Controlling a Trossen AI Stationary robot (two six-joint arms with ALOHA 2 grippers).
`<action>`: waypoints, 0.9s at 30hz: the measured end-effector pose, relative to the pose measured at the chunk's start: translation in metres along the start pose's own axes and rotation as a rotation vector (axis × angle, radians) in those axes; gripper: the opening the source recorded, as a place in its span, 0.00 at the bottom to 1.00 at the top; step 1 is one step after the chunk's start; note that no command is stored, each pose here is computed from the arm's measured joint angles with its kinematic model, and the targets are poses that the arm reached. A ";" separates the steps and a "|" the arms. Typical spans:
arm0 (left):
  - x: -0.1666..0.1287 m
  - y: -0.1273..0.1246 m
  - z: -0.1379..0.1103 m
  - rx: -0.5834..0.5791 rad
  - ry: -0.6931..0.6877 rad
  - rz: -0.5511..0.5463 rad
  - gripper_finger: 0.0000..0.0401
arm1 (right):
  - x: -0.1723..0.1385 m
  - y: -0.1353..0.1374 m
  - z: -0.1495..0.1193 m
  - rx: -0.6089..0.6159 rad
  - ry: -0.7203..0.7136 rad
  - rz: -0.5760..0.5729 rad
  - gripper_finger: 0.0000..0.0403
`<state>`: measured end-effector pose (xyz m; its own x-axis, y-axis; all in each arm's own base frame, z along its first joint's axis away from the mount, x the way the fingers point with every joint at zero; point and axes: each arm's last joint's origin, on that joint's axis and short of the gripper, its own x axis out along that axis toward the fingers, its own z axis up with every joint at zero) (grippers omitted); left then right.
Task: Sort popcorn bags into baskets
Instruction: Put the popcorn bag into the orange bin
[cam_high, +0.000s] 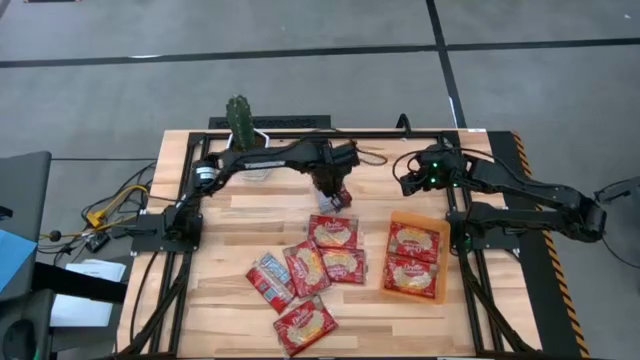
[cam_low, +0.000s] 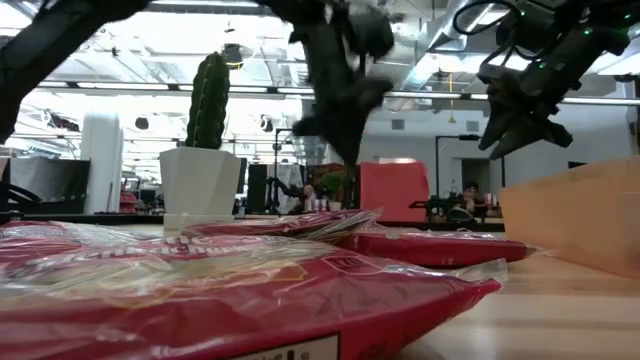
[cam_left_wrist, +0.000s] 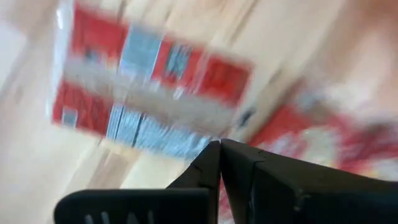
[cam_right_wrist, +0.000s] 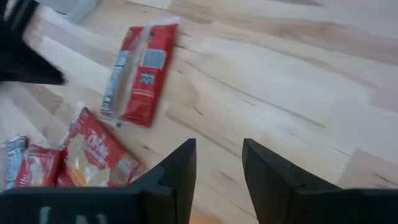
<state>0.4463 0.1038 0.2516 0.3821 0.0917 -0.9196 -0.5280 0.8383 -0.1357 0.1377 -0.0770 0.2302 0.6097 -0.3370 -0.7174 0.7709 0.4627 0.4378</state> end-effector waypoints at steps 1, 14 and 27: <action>-0.012 -0.001 0.001 -0.002 -0.027 -0.008 0.00 | 0.001 0.001 0.001 -0.002 -0.006 0.007 0.38; -0.071 0.040 -0.077 -0.301 -0.478 -0.200 0.00 | 0.031 0.021 0.007 -0.046 -0.021 0.080 0.39; 0.037 0.077 -0.156 -0.796 -0.583 -0.373 0.30 | 0.091 0.033 0.014 -0.015 -0.025 0.143 0.36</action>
<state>0.3018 0.0876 0.1500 0.8170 0.3217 -0.4786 -0.5664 0.2916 -0.7708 0.2212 -0.1040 0.1871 0.7175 -0.2871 -0.6346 0.6732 0.5198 0.5260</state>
